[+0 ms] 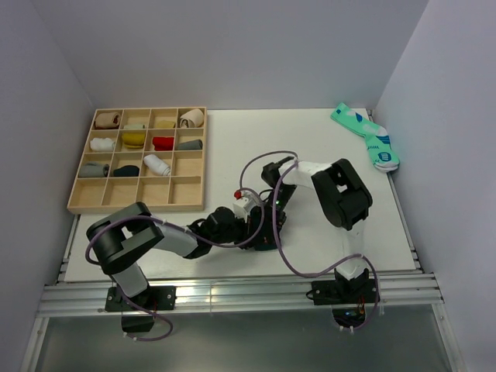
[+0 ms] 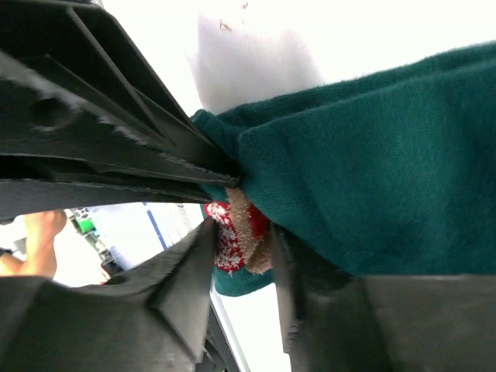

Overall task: Roll the socks
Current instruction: Roll the sock at the center of the board.

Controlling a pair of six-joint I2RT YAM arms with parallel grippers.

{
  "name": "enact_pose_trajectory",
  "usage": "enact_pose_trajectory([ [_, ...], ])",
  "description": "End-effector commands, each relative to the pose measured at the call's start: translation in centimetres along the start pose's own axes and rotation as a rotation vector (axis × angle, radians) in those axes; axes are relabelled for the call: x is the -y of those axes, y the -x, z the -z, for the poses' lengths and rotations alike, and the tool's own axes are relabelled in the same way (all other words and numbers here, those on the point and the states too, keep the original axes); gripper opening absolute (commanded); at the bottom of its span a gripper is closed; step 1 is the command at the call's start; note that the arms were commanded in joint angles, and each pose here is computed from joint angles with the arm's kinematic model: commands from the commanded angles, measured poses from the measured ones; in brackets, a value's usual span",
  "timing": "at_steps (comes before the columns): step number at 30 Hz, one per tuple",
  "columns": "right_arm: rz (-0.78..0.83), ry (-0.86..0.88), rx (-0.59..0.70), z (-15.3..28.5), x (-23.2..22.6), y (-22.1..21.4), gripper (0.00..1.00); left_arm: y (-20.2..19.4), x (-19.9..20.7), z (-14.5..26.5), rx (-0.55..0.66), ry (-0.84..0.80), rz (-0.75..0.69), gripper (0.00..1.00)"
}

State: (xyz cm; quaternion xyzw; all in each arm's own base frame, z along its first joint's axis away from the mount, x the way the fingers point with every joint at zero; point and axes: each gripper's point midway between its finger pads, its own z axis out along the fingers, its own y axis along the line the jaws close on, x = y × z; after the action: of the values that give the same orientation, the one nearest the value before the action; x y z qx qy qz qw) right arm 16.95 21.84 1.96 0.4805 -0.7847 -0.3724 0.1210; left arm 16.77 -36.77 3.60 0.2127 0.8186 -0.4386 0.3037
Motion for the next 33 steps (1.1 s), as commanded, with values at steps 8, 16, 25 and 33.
enact_pose_trajectory([
  [8, 0.130, -0.357, 0.152, 4.1, 2.9, 2.1, 0.55, -4.8, -2.8, 1.1, -0.183, 0.189, 0.223, 0.00],
  [16, 0.118, -0.446, 0.303, 8.8, 2.7, 2.2, 0.56, -5.1, -2.1, 1.4, -0.240, 0.215, 0.342, 0.00],
  [25, 0.210, -0.603, 0.400, 11.1, 2.3, 0.2, 0.55, -5.0, -0.8, 0.9, -0.355, 0.184, 0.504, 0.00],
  [33, 0.443, -0.680, 0.432, 10.5, -0.2, -0.4, 0.55, -4.1, 0.3, 1.0, -0.482, 0.099, 0.629, 0.00],
])
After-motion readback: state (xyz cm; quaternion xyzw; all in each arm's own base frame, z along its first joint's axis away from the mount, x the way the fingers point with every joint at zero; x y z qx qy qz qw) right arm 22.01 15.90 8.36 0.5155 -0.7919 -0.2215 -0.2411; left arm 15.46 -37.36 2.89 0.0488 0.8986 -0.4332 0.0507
